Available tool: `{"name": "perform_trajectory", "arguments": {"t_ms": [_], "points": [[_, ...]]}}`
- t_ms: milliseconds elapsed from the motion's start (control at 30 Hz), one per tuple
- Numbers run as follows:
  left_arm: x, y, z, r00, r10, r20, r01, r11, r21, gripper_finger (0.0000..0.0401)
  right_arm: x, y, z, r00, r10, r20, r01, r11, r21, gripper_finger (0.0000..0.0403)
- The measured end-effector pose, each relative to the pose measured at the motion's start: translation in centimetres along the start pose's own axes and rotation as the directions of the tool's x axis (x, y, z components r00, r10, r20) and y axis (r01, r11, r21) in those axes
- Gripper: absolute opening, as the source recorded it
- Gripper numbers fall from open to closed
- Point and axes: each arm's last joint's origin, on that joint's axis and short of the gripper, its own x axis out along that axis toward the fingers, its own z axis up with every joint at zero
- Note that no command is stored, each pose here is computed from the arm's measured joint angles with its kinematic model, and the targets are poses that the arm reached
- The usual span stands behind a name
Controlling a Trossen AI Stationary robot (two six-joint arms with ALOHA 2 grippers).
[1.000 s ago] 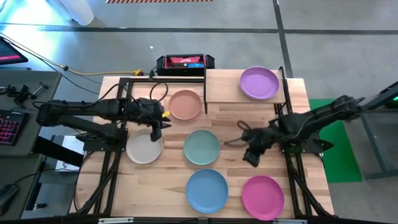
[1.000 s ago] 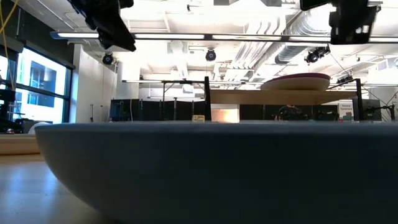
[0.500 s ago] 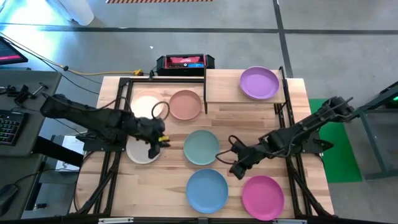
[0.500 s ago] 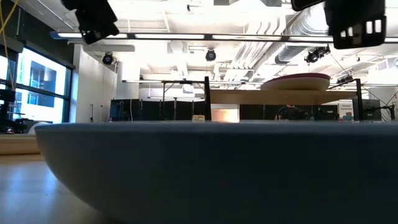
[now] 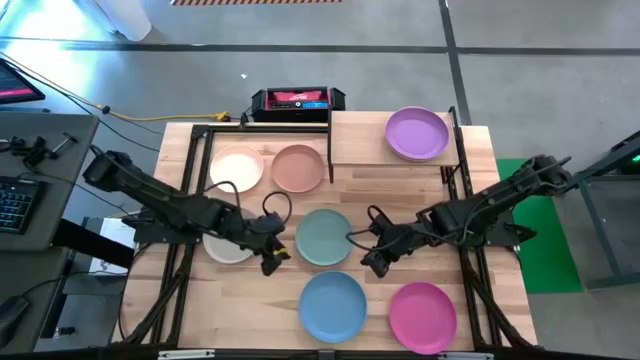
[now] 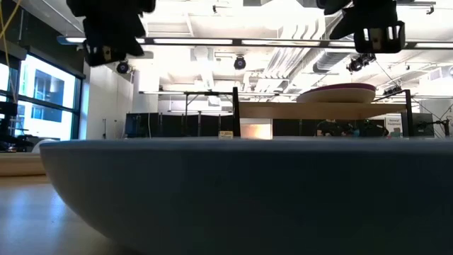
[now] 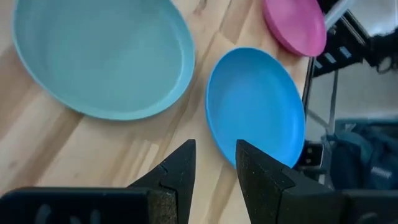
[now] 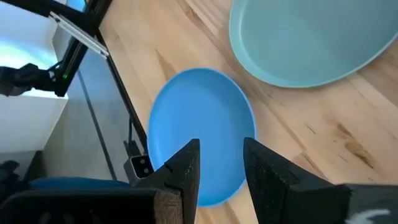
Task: Place and stack plates onto a shelf
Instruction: Stack the blue plate on top of the purple plate on the shelf
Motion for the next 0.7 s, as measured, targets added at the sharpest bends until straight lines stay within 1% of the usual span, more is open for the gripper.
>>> {"name": "perform_trajectory", "arguments": {"t_ms": [100,233,333,533,700], "points": [[1.4,0.1,-0.2,1.0,0.019,-0.016,-0.02,0.998,-0.062,0.0104,-0.1,-0.2,0.5,1.0,-0.003,0.011,0.003,1.0,0.011,0.0103],[3.2,-0.1,-0.5,1.0,0.009,-0.029,-0.013,0.992,-0.124,0.0104,-0.1,-0.4,0.9,1.0,-0.008,0.008,0.008,1.0,0.021,0.0103],[4.5,-0.3,-0.7,1.0,-0.005,-0.03,0.0,0.987,-0.16,0.0104,-0.1,-0.6,0.9,1.0,-0.006,-0.012,0.006,1.0,-0.012,0.0103],[6.7,-0.5,-2.0,0.998,0.0,-0.058,-0.011,0.981,-0.194,0.0104,-0.2,-0.7,1.0,1.0,-0.009,-0.021,0.009,0.999,-0.034,0.0103],[8.2,-0.7,-3.0,0.997,0.0,-0.079,-0.016,0.978,-0.209,0.0104,-0.2,-0.9,0.9,0.999,-0.034,-0.034,0.032,0.998,-0.049,0.0103]]}}
